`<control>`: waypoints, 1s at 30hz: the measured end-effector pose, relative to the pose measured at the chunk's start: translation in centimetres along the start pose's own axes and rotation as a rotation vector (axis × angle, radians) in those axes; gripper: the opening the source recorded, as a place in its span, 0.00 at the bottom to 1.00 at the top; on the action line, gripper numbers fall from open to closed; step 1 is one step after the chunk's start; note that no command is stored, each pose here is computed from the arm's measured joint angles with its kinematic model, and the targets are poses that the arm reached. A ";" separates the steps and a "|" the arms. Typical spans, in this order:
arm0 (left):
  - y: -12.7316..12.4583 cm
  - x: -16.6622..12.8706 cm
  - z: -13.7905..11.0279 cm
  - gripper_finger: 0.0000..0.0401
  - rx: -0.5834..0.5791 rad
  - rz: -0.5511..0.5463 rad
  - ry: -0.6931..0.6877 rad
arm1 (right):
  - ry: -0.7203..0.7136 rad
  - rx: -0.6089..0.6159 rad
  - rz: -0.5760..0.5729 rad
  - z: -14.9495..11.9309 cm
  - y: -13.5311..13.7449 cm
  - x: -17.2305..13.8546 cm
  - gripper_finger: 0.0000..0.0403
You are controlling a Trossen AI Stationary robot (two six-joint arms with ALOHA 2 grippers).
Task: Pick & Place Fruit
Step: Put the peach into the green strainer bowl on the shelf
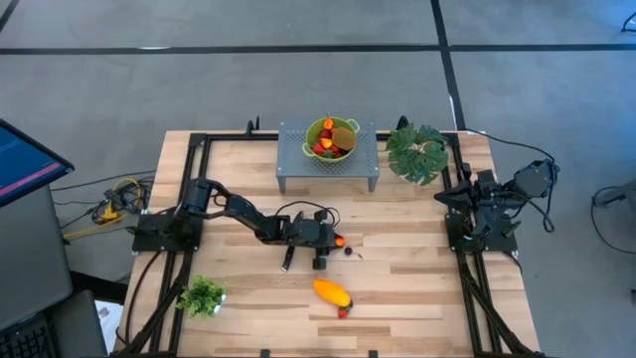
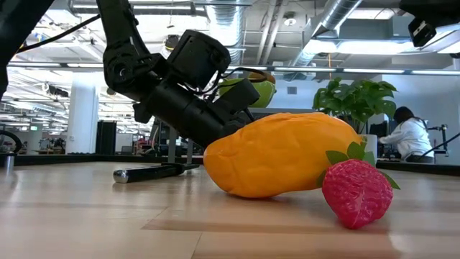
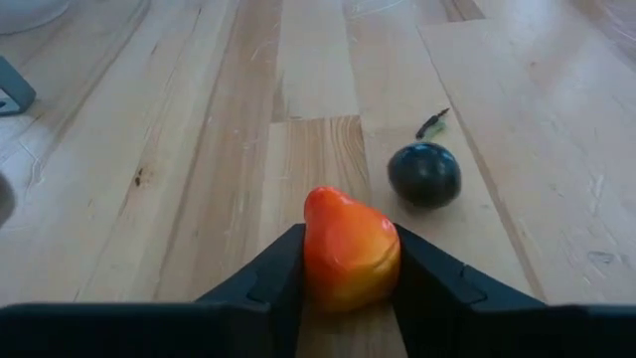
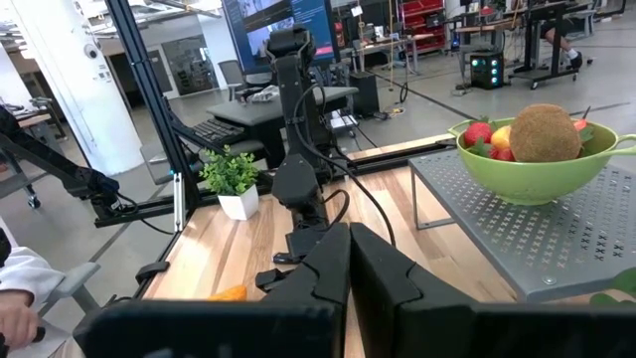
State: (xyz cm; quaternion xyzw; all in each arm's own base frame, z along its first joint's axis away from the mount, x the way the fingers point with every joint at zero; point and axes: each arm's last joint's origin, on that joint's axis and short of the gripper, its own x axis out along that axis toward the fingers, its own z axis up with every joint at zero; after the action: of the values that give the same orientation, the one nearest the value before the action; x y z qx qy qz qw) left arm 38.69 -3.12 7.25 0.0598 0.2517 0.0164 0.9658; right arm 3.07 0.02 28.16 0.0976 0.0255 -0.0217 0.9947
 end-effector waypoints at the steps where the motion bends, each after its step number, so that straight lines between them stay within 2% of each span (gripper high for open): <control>1: 0.0 0.0 0.0 0.30 0.000 0.000 0.000 | 0.000 0.000 0.000 0.0 0.0 0.0 0.01; 8: 0.0 -0.1 0.1 0.28 -0.001 0.000 -0.002 | 0.000 0.000 0.000 0.0 0.0 0.0 0.01; 11: 0.2 -0.6 0.9 0.29 -0.002 -0.008 -0.012 | 0.000 0.000 0.000 0.0 0.0 0.0 0.01; 17: 1.3 -4.0 6.7 0.28 0.011 0.006 -0.205 | 0.000 0.000 0.000 0.0 0.0 0.0 0.01; 20: 2.5 -6.4 9.7 0.28 0.047 0.053 -0.307 | 0.000 0.000 0.000 0.0 0.0 0.0 0.01; 25: 5.8 -10.7 13.4 0.29 0.050 0.166 -0.444 | 0.000 0.000 0.000 0.0 0.0 0.0 0.01; 30: 9.9 -14.5 15.5 0.28 0.006 0.292 -0.550 | 0.000 0.000 0.000 0.0 0.0 0.0 0.01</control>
State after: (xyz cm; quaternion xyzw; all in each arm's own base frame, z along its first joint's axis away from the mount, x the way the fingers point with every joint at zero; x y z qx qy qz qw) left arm 33.58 4.17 28.91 0.1005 -0.0302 0.1373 0.9850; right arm 3.07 0.02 28.16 0.0975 0.0256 -0.0215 0.9947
